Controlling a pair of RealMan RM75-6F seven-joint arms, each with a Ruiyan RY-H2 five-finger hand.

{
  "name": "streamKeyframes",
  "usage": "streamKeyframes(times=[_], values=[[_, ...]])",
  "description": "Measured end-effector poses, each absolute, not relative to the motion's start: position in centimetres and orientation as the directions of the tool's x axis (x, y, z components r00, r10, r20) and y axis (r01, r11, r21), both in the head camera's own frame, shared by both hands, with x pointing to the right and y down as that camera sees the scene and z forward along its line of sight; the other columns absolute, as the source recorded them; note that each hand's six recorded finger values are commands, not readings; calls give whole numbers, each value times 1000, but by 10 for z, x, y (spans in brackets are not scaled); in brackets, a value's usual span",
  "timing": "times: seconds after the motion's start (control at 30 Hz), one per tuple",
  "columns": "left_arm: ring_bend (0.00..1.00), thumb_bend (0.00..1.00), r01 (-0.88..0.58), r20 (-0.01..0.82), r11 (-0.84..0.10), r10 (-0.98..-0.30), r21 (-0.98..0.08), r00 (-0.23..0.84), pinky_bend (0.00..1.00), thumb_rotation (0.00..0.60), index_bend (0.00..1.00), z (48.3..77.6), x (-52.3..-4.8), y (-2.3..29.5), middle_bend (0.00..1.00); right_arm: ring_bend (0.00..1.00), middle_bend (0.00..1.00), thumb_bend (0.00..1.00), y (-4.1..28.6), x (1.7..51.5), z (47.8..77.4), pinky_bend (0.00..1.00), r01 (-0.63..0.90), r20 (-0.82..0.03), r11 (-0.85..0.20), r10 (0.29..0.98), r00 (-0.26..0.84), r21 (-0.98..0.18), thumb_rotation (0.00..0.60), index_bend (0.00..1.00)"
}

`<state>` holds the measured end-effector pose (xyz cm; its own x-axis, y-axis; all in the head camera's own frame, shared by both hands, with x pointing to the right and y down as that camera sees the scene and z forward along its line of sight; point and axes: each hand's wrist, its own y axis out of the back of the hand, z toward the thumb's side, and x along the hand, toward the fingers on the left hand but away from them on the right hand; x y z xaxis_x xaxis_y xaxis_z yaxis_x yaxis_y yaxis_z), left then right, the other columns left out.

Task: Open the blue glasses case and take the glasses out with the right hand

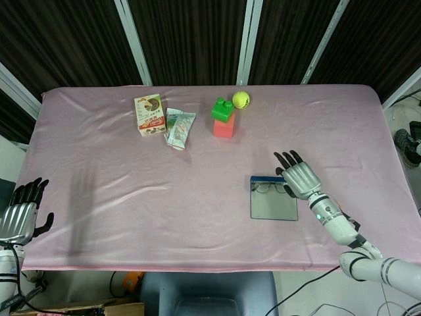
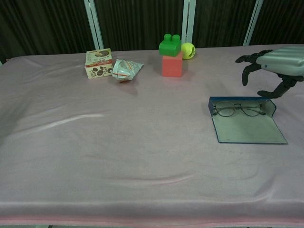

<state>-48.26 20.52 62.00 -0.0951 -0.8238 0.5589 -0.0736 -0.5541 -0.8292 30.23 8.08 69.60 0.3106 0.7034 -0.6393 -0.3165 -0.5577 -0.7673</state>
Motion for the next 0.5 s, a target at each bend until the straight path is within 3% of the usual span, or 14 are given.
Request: streamKeyframes(times=[0.13,0.5], values=[[0,410,-71,560,-556,-823,-828,-95,19,600,0,621,-482,205,0,0,56,548,70,307,695,0,-275,-629,-567,722,288,-776,600,493],[0,410,-64,567,-564,-818,-824,-94,19,600,0,624,-482,204,0,0,55,548,61,292,723,0,-223,-675,-637,688,267,-738,600,509]])
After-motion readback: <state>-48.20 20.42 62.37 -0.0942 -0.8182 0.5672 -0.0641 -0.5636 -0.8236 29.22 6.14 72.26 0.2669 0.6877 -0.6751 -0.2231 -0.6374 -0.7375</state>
